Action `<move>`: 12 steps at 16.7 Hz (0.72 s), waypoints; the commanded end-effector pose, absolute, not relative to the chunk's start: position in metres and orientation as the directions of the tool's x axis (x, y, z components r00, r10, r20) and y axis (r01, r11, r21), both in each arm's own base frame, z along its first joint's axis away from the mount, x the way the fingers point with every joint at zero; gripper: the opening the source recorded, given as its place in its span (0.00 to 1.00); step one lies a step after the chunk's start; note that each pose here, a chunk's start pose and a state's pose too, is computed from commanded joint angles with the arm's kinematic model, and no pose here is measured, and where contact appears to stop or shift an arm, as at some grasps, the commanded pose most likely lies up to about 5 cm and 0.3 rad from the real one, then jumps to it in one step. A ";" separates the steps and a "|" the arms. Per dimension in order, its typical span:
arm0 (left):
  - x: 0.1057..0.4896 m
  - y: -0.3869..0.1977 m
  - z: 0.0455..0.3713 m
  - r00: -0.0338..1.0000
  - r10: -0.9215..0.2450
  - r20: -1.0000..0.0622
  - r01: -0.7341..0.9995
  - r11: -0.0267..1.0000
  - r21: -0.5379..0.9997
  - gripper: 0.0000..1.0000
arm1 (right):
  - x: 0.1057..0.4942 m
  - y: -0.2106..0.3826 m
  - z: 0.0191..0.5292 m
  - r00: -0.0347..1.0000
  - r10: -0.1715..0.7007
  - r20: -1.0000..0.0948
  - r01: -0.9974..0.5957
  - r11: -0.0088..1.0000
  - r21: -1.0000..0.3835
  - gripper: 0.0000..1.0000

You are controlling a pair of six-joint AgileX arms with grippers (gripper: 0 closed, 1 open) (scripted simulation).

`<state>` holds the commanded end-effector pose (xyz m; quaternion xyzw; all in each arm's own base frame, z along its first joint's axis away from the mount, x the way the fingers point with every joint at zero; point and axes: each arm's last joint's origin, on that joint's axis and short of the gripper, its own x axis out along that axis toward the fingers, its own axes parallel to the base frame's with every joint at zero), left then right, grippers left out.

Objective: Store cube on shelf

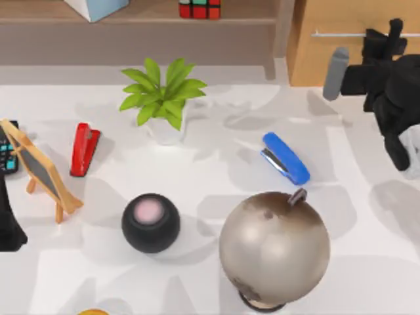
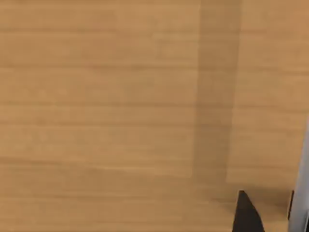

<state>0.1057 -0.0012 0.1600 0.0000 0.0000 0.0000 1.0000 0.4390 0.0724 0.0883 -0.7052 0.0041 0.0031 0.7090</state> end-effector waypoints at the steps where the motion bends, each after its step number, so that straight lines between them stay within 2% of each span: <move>1: 0.106 -0.001 0.160 1.000 0.000 0.000 0.000 1.000 0.000 1.00 | 0.439 0.072 0.088 1.000 -0.001 -0.010 -0.010 0.005 -1.000 0.53; 7: 0.106 -0.001 0.160 1.000 0.000 0.000 0.000 1.000 0.000 1.00 | 0.439 0.072 0.088 1.000 -0.001 -0.010 -0.010 0.005 -1.000 0.98; 12: 0.106 -0.001 0.160 1.000 0.000 0.000 0.000 1.000 0.000 1.00 | 0.439 0.072 0.088 1.000 -0.001 -0.010 -0.010 0.005 -1.000 1.00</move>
